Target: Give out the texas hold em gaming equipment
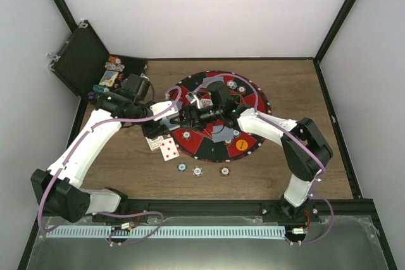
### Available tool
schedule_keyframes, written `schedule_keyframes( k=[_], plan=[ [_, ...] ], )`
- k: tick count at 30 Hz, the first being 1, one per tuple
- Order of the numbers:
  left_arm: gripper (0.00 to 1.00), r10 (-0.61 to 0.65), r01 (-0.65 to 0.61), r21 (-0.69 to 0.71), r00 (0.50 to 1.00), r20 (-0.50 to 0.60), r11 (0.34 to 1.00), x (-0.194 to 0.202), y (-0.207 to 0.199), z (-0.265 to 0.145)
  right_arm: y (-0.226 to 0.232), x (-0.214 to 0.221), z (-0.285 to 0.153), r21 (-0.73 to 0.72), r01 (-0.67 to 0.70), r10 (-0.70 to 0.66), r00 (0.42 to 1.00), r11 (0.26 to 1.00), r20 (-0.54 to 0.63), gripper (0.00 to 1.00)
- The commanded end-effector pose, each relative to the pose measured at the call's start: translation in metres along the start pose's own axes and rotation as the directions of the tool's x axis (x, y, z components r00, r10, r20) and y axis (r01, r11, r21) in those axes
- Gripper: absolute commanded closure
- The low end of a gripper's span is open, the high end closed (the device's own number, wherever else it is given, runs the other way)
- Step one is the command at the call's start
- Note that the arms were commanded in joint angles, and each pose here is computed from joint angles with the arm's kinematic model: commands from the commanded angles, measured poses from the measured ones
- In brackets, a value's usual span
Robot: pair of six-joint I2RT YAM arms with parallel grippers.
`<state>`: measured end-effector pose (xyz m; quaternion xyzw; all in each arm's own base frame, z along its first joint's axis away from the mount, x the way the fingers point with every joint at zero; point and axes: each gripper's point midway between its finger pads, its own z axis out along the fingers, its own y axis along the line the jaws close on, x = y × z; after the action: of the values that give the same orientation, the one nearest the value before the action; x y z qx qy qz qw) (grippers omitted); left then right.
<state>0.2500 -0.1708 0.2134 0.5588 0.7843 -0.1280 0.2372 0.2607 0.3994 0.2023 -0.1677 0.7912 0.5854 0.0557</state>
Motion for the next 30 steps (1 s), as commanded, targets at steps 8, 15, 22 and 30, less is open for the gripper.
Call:
schedule_keyframes(
  k=[8,15,22,30],
  plan=[
    [0.96,0.019,-0.018,-0.001,0.999,0.041,1.0,-0.009,-0.002,-0.003,0.025,-0.008,0.017,-0.119,0.018,-0.022,0.999,0.993,-0.029,0.14],
    [0.96,0.016,-0.016,0.003,0.999,0.031,1.0,-0.007,-0.003,-0.003,0.015,-0.016,0.024,-0.094,0.012,-0.015,0.999,0.996,-0.037,0.18],
    [0.96,0.018,-0.018,0.0,0.999,0.032,1.0,-0.007,-0.004,-0.005,-0.022,-0.019,0.02,0.004,-0.045,0.045,0.999,0.999,-0.016,0.26],
    [0.96,0.02,-0.02,-0.007,0.999,0.029,1.0,-0.006,-0.004,-0.007,-0.039,-0.021,0.003,0.047,-0.068,0.067,0.998,0.997,0.017,0.35]
  ],
)
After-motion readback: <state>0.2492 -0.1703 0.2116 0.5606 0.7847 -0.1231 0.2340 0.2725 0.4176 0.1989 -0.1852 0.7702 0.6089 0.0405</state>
